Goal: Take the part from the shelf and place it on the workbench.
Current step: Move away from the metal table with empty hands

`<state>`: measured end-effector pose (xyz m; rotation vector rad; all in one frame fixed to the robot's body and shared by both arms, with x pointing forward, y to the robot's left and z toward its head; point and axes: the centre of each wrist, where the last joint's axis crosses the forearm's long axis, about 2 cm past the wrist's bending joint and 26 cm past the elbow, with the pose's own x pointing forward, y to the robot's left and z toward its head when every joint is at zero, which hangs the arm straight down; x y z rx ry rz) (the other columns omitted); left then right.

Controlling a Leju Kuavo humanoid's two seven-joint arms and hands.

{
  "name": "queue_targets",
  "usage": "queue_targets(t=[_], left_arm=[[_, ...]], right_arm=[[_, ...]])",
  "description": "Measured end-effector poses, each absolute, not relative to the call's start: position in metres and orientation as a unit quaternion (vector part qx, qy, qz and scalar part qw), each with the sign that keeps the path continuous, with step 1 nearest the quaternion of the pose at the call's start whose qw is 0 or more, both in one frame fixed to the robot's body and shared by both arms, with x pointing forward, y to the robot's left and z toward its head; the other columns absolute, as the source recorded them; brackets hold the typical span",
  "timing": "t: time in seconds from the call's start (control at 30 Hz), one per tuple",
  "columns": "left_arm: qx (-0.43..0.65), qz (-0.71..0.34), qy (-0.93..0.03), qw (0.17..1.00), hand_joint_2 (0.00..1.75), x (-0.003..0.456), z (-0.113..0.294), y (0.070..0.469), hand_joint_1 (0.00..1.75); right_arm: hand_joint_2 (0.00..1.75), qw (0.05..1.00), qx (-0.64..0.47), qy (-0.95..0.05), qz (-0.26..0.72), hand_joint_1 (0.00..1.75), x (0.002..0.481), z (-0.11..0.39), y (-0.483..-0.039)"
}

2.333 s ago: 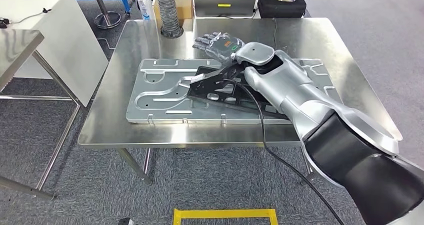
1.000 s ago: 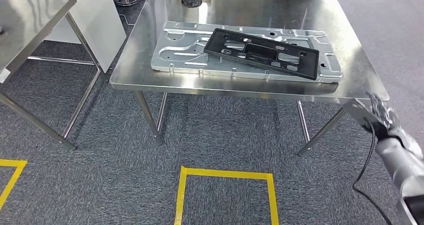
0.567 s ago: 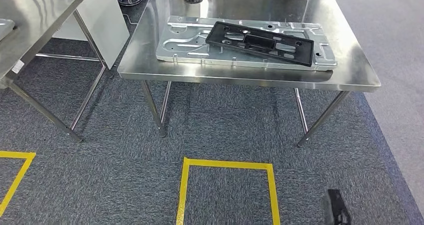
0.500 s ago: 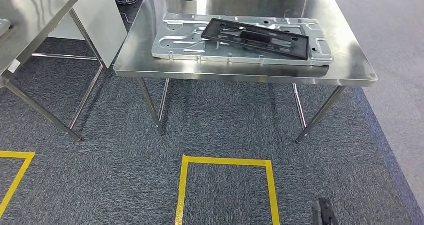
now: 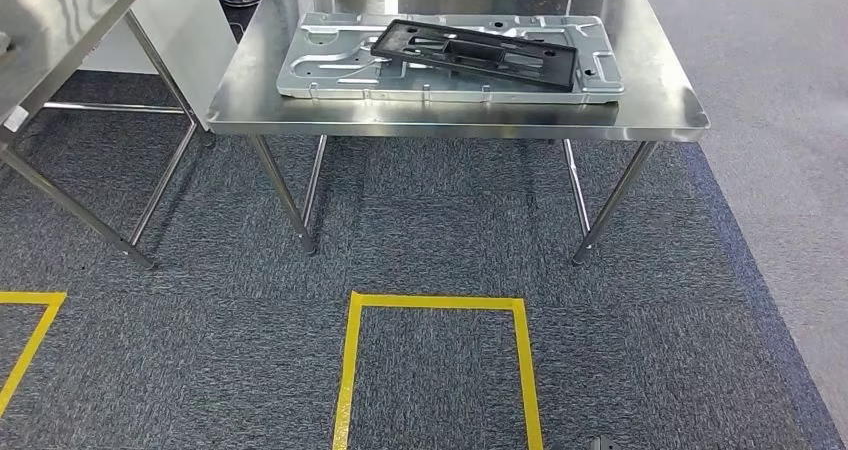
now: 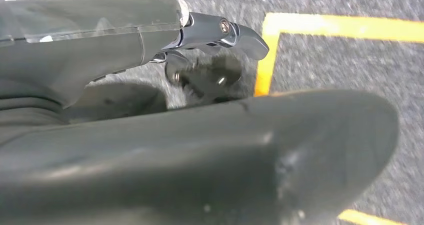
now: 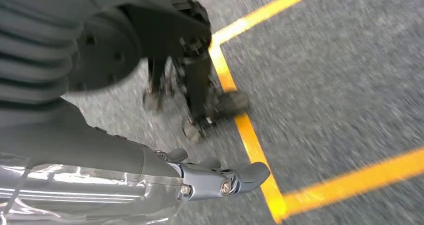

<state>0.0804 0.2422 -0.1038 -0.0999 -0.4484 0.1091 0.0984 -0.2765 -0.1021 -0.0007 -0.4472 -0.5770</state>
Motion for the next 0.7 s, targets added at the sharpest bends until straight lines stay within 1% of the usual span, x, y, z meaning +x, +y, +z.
queue_targets(t=[0.2, 0.7], left_arm=[[-0.043, 0.050, -0.227, 0.972, 0.00, 0.087, -0.103, 0.246, 0.00], [-0.048, 0.041, -0.215, 0.975, 0.00, 0.083, -0.103, 0.241, 0.00]], right_arm=[[1.75, 0.936, 0.011, -0.216, -0.277, 0.00, 0.102, -0.100, -0.257], [1.75, 0.952, 0.012, -0.212, -0.219, 0.00, 0.107, -0.098, -0.248]])
